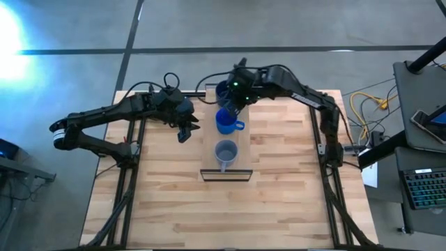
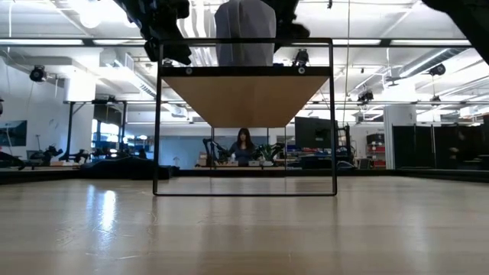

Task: Stack small to large cups/mugs on shelf
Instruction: Return to Home Position

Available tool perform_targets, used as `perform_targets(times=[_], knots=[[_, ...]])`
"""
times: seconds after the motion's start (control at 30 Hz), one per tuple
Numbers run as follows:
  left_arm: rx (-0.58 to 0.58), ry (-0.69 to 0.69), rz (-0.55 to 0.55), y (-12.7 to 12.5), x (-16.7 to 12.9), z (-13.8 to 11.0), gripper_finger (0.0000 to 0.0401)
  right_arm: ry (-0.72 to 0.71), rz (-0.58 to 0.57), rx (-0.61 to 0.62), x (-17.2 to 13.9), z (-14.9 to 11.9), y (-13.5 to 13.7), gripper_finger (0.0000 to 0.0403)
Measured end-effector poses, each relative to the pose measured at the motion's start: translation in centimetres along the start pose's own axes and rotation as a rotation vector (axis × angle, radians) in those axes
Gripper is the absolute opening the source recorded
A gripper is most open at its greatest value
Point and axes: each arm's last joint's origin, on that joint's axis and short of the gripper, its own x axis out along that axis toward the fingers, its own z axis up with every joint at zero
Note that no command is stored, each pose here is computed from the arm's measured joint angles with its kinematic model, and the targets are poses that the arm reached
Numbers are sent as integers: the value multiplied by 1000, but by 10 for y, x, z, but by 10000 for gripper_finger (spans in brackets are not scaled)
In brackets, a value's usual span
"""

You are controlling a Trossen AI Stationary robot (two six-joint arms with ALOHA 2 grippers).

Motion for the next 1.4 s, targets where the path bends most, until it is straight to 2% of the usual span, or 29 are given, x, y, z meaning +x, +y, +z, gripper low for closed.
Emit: perform_targets(times=[0.1, 0.2, 0.33, 0.47, 0.57, 0.63, 0.7, 0.83, 1.03, 1.1, 1.23, 1.4], knots=[[1, -1, 0, 0, 0, 0, 130, -103, -3, 1, -29, -4, 5, 99], [2, -5, 0, 0, 0, 0, 130, -199, 9, 52, -62, -15, 14, 94], [3, -6, -1, 0, 0, 1, 130, -200, 13, 154, -85, -38, 30, 89], [42, -32, -1, 0, 0, 3, 130, -72, -39, 246, -84, -66, 50, 83], [53, -47, -6, 0, 0, 5, 130, -69, -3, 269, -77, -78, 73, 78], [54, -54, -22, -1, 0, 5, 130, -61, 12, 326, -72, -85, 84, 74], [54, -51, -28, -1, 0, 5, 130, -16, -29, 357, -65, -98, 90, 70], [54, -46, -29, -1, 0, 5, 130, 60, -38, 410, -55, -116, 104, 63], [53, -43, -29, -1, 0, 4, 130, 75, -46, 453, -47, -128, 113, 61], [52, -36, -29, -1, 0, 4, 130, 70, -51, 449, -47, -130, 114, 61], [51, -27, -30, -2, -4, 1, 130, 9, -53, 356, -53, -144, 126, 59], [60, -86, -32, -4, -17, 3, 130, -49, -41, 264, -66, -167, 143, 59]])
